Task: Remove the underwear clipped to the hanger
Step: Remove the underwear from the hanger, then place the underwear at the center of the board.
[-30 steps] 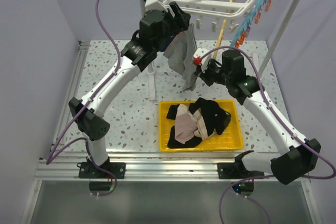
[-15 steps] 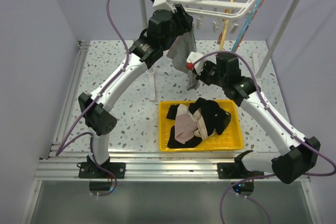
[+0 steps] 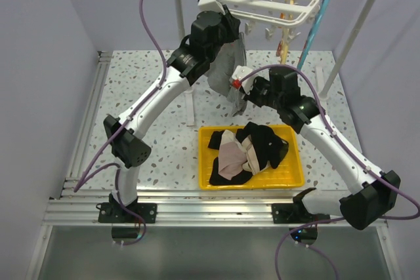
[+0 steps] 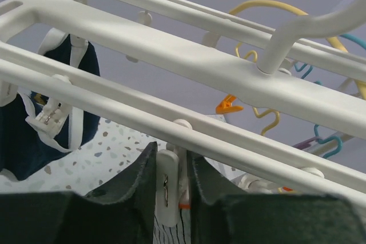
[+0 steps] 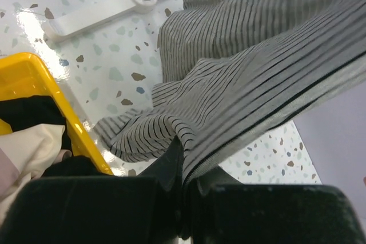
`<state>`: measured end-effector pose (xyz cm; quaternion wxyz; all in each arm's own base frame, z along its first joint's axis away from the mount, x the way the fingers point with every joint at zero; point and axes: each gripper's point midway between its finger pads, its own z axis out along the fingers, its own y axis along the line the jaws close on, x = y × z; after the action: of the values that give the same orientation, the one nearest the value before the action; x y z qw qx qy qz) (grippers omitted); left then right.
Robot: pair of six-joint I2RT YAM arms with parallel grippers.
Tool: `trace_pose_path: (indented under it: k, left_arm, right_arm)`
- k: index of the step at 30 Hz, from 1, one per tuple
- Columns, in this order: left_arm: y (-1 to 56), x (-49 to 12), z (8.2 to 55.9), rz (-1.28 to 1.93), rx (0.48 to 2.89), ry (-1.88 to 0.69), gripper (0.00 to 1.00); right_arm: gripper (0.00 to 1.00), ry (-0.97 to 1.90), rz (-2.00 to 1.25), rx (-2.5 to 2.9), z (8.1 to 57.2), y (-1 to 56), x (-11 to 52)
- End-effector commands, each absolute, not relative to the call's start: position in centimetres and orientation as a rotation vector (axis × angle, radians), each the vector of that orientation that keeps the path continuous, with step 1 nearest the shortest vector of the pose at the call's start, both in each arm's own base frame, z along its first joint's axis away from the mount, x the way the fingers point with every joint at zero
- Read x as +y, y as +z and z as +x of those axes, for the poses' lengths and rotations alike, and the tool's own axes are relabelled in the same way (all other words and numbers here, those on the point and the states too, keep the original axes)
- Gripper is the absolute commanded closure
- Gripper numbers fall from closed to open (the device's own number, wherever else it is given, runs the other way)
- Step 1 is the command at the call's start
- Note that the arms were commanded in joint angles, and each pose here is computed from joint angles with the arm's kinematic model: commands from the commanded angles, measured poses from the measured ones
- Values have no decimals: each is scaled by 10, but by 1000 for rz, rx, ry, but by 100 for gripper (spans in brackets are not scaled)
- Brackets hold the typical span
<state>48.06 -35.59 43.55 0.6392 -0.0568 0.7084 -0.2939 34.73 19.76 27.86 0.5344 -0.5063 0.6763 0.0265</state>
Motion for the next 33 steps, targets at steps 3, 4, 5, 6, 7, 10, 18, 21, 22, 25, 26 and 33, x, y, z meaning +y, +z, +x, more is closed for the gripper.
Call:
trace_pose_path:
  k: [3, 4, 5, 6, 7, 10, 18, 21, 22, 25, 26, 33]
  left_arm:
    - [461, -354, 480, -125, 1547, -681, 97]
    - [462, -354, 479, -126, 1544, -682, 100]
    - [465, -352, 478, -126, 1537, -685, 100]
    - [465, -352, 478, -126, 1537, -685, 100]
    - [466, -352, 477, -127, 1534, -686, 100]
    - [470, -350, 473, -129, 1524, -704, 72]
    - [491, -334, 447, -119, 1492, -739, 21]
    - [497, -325, 435, -106, 1483, -750, 15]
    - [497, -321, 429, -99, 1486, -750, 15]
    - [487, -315, 420, -78, 1511, -736, 12]
    - [495, -308, 411, -76, 1498, -740, 12]
    - [466, -275, 374, -32, 1553, -689, 11]
  right_arm:
    - [100, 16, -1208, 1556, 352, 294, 197]
    - [100, 16, -1209, 1557, 352, 293, 197]
    - [100, 16, -1210, 1558, 351, 293, 197]
    - [100, 17, -1207, 1558, 352, 293, 197]
    - [100, 19, -1207, 1558, 352, 293, 197]
    - [100, 20, -1198, 1560, 353, 294, 197]
    - [100, 38, -1157, 1572, 357, 293, 199]
    - [100, 49, -1160, 1577, 359, 291, 202]
    - [100, 56, -1165, 1573, 359, 291, 204]
    - [96, 65, -1180, 1572, 359, 288, 206]
    - [90, 69, -1188, 1575, 358, 285, 207]
    - [33, 115, -1283, 1585, 344, 269, 209]
